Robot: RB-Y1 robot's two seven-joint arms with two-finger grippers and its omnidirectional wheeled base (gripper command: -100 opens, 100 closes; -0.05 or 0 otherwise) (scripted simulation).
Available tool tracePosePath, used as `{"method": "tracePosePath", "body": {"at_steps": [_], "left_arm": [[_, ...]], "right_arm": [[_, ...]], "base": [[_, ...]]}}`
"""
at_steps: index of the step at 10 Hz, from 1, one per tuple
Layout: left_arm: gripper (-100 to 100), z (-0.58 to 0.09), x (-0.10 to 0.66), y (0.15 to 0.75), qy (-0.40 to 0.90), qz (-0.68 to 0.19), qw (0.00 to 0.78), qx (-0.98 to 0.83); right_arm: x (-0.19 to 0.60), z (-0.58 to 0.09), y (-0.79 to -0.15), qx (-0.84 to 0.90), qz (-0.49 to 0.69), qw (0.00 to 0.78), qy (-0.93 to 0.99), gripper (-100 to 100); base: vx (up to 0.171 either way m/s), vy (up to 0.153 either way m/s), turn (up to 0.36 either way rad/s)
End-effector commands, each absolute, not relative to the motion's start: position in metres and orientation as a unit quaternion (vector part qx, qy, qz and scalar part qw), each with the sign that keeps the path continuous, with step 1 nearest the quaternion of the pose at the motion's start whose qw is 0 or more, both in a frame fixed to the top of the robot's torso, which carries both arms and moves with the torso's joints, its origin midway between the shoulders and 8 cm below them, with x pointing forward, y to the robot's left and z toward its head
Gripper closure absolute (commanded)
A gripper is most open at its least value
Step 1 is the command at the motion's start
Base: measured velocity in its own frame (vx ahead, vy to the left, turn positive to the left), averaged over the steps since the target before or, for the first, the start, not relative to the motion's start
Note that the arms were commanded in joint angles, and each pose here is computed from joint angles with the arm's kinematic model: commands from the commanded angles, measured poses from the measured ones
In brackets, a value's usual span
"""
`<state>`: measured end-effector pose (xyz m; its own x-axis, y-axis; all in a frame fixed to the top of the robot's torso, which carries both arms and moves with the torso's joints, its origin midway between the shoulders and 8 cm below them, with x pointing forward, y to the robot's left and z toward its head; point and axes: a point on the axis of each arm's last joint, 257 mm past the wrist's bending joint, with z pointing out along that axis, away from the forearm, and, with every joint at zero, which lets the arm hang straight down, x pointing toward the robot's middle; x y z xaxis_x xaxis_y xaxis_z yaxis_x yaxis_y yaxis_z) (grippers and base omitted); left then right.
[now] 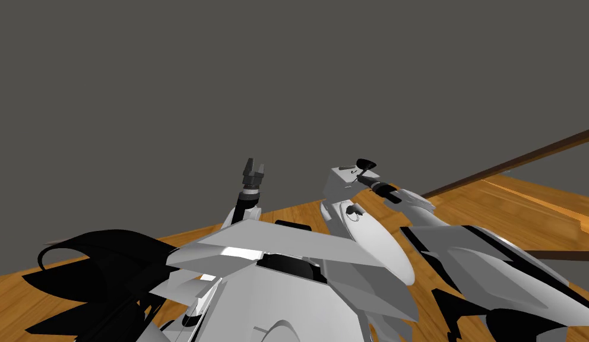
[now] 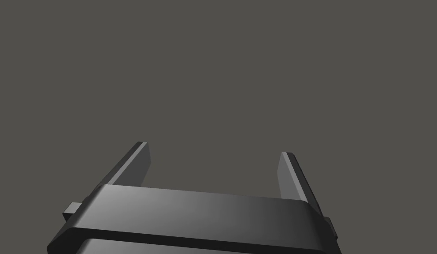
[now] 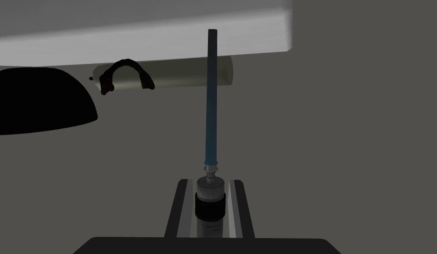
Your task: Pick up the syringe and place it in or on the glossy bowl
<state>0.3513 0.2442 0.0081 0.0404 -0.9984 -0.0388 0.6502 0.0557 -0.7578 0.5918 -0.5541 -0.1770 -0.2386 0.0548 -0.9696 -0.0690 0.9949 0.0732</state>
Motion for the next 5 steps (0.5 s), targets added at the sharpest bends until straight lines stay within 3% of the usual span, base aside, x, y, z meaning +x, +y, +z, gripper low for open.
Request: {"method": "tracePosePath", "body": {"at_steps": [1, 2, 3, 5], "left_arm": [[0, 0.008, 0.351, 0.244, 0.302, -0.624, 0.661, -0.289], [0, 0.008, 0.351, 0.244, 0.302, -0.624, 0.661, -0.289], [0, 0.008, 0.351, 0.244, 0.302, -0.623, 0.661, -0.289], [0, 0.008, 0.351, 0.244, 0.302, -0.624, 0.661, -0.289]], "right_arm": [[0.593, -0.173, -0.547, -0.011, 0.055, 0.62, 0.783, 100], [0.61, -0.171, -0.515, -0.04, 0.067, 0.616, 0.784, 100], [0.613, -0.168, -0.525, -0.033, 0.056, 0.614, 0.787, 100], [0.619, -0.16, -0.51, -0.047, 0.066, 0.62, 0.78, 100]], "base": [[-0.001, -0.002, 0.01], [0.038, 0.008, -0.302], [0.047, 0.016, -0.308], [0.01, 0.006, -0.058]]}}
